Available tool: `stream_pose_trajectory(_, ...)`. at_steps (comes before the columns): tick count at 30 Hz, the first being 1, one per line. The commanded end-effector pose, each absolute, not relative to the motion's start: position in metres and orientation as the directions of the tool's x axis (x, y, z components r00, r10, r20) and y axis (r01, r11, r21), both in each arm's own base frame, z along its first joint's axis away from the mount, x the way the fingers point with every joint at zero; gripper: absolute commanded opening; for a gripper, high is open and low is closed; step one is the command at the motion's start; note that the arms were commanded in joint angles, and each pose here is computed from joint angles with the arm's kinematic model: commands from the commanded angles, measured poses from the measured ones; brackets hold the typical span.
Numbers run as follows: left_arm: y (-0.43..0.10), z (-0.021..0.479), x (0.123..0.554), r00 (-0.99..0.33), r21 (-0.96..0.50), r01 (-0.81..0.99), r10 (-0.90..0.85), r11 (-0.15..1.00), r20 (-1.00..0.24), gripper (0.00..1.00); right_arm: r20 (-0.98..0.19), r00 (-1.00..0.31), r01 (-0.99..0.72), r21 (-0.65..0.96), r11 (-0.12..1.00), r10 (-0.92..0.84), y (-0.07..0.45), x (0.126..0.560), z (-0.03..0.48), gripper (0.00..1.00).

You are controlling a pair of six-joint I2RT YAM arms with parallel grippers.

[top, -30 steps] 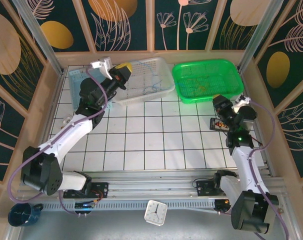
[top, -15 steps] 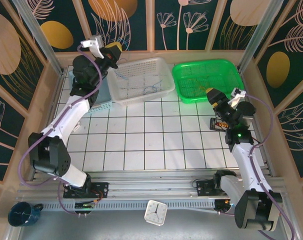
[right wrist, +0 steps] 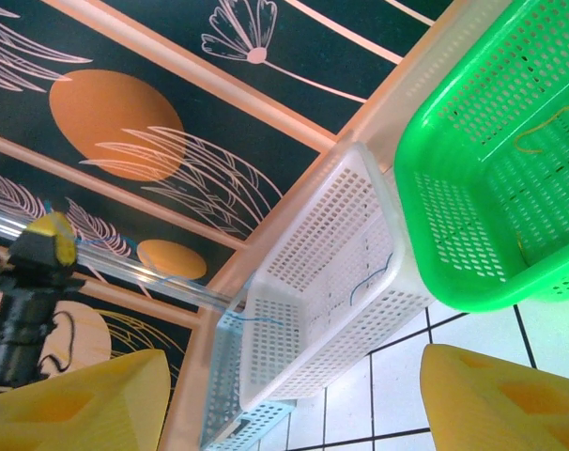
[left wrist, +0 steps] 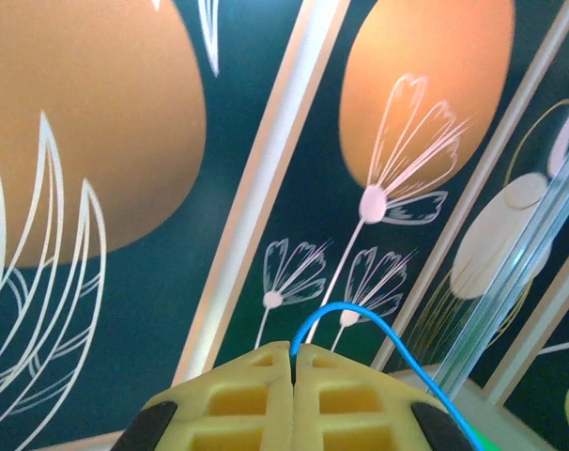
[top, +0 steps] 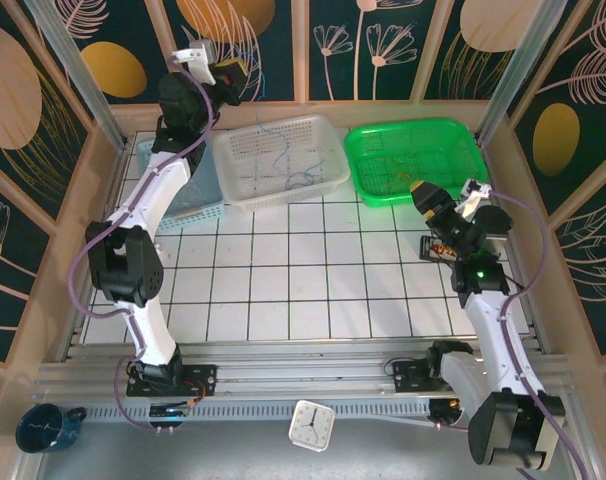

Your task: Untangle the cables

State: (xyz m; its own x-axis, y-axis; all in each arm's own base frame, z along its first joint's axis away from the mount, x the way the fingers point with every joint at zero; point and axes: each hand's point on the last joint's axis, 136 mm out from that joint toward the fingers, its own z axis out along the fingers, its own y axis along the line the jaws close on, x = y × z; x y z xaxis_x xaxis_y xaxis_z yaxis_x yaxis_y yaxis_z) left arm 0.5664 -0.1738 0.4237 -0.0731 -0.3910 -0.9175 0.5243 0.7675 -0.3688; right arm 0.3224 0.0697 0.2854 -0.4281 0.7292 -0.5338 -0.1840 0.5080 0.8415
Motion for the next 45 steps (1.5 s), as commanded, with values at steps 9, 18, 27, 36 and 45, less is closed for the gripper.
stream_pose_trajectory(9,-0.17,0.338,0.592,-0.196,-0.344,0.429,-0.286,0.835,-0.938,0.0,-0.576,-0.443,-0.251,0.815,0.521,0.687,0.085,0.309,0.3,0.71)
stream_pose_trajectory(18,-0.17,0.345,0.573,-0.209,-0.333,0.448,-0.265,0.83,-0.941,0.99,-0.604,-0.448,-0.281,0.795,0.537,0.659,0.094,0.309,0.304,0.71)
stream_pose_trajectory(27,-0.166,0.378,0.53,-0.179,-0.324,0.48,-0.271,0.815,-0.946,0.99,-0.638,-0.455,-0.285,0.765,0.577,0.622,0.1,0.307,0.294,0.73)
stream_pose_trajectory(36,-0.139,0.356,0.445,-0.138,-0.392,0.444,-0.371,0.806,-0.919,0.99,-0.722,-0.446,-0.273,0.672,0.688,0.529,0.098,0.306,0.279,0.99)
stream_pose_trajectory(45,-0.08,0.288,0.37,-0.078,-0.406,0.212,-0.398,0.889,-0.914,0.99,-0.787,-0.38,-0.131,0.566,0.814,0.486,0.072,0.314,0.258,0.99)
